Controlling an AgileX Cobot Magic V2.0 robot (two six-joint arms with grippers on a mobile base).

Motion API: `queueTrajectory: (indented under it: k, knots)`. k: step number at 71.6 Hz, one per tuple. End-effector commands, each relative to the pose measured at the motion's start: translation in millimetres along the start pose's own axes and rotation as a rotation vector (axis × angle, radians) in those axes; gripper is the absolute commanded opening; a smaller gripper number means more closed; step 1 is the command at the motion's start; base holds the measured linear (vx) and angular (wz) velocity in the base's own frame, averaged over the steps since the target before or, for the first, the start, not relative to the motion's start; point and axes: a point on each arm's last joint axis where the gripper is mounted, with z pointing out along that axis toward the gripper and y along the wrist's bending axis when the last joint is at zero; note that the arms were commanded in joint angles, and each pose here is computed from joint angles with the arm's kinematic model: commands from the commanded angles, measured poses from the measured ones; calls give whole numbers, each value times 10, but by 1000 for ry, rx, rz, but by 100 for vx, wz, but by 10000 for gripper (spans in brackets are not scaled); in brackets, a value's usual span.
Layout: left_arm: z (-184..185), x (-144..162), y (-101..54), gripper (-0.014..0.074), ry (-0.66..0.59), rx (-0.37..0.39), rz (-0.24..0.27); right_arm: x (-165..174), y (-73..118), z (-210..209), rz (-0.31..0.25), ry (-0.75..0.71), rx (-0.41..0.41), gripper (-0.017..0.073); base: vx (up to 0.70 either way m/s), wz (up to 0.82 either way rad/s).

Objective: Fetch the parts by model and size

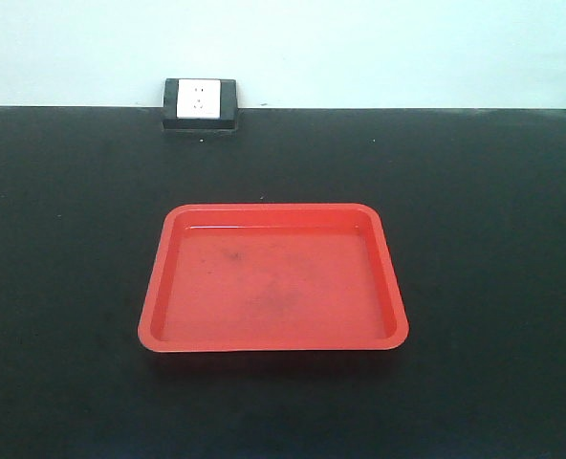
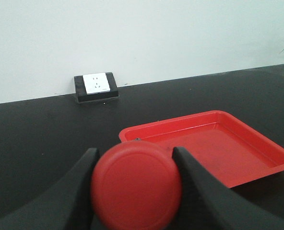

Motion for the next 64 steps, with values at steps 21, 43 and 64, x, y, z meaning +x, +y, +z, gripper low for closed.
queueTrajectory:
  k: [21, 43, 64]
  knots:
    - [-25, -147, -21, -3, -95, 25, -1, -152, -1, -13, -23, -99, -2, -2, 0, 0]
    - [196, -267, -68, -3, 29, 16, -8, -152, -1, -13, -23, -99, -2, -2, 0, 0]
    - [902, -799, -262, -1, 192, 33, -28, -152, -1, -13, -23, -99, -2, -2, 0, 0]
